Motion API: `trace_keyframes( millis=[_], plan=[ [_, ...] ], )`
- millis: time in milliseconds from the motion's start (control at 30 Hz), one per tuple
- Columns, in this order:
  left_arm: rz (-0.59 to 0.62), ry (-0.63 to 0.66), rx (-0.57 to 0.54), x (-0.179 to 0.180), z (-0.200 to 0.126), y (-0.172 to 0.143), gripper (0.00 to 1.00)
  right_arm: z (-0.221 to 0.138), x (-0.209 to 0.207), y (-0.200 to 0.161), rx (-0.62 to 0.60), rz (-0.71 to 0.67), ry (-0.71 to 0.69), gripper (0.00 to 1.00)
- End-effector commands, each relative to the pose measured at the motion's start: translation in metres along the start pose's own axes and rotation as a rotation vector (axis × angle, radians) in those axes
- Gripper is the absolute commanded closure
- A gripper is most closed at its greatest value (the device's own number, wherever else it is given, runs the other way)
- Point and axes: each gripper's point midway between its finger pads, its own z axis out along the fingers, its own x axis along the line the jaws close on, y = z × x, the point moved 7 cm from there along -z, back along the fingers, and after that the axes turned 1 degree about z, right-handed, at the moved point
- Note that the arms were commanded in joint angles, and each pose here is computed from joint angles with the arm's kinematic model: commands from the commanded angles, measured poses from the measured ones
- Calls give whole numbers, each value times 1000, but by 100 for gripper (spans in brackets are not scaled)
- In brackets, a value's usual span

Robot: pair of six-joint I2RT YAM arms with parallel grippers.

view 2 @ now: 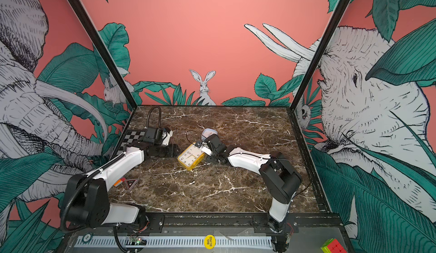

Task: Insert the battery into the alarm
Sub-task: Adjust the alarm at the center of the board.

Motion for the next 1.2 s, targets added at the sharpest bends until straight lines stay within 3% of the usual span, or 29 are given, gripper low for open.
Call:
trace_keyframes(
  millis=[0,200,367,767,833,1000,1100,1167],
  plan=[
    [30,-19,104,0,18,-1,34,11,4,0,53,15,30,34],
    [-16,-177,121,-10,42,-4,26,30,4,9,98,-14,41,35],
    [-38,-289,118,-22,42,-15,23,38,7,17,106,-51,74,35],
    [-103,-374,108,-32,29,-48,24,58,-2,40,80,24,82,32],
    [-116,-339,103,-28,27,-51,24,56,-6,39,93,52,79,31],
    [-104,-112,87,-11,6,-50,31,30,-12,20,142,97,77,34],
    [-98,-49,31,-8,-8,-43,42,15,-6,6,144,112,93,35],
    [-104,10,18,-3,-15,-40,56,10,2,-3,156,134,122,41]
  ],
)
